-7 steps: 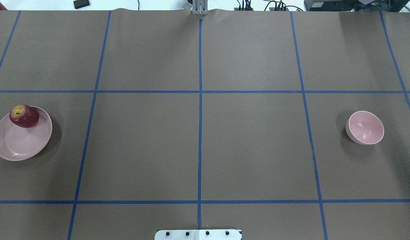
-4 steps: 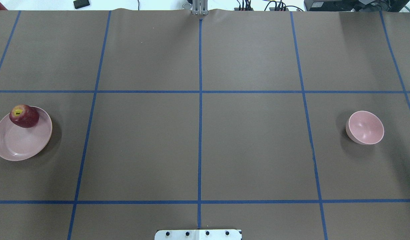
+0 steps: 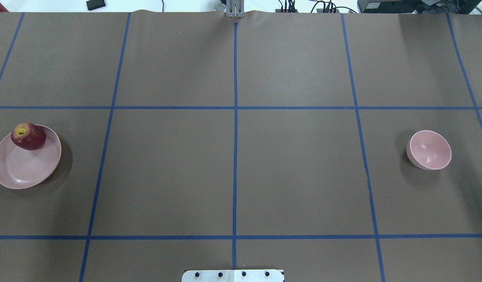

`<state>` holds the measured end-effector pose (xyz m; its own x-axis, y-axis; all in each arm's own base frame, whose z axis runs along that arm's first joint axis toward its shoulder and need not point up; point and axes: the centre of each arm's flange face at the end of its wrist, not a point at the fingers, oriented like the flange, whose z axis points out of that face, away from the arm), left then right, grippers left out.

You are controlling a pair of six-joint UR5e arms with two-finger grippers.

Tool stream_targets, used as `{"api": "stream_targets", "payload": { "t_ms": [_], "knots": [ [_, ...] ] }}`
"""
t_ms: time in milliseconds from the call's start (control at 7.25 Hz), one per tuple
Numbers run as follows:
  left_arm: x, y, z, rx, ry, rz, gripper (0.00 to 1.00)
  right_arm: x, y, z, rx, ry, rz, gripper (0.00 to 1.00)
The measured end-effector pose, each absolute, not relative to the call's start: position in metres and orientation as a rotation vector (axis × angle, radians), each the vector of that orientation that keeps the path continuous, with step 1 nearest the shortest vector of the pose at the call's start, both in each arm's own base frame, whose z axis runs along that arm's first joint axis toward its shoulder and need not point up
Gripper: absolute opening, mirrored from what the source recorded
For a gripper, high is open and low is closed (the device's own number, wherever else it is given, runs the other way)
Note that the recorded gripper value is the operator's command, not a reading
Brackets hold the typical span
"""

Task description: Move apple from plate to bowl

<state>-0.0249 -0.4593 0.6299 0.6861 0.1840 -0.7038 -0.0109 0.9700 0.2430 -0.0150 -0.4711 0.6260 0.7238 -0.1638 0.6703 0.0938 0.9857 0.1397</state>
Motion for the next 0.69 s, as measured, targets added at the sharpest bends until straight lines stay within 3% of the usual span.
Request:
{"api": "stream_targets", "payload": {
  "t_ms": [690],
  "knots": [
    [-0.028,-0.428,0.659,0.293,0.822,0.053,0.98,-0.015,-0.471,0.627,0.1,-0.746,-0.15,1.0]
  ]
}}
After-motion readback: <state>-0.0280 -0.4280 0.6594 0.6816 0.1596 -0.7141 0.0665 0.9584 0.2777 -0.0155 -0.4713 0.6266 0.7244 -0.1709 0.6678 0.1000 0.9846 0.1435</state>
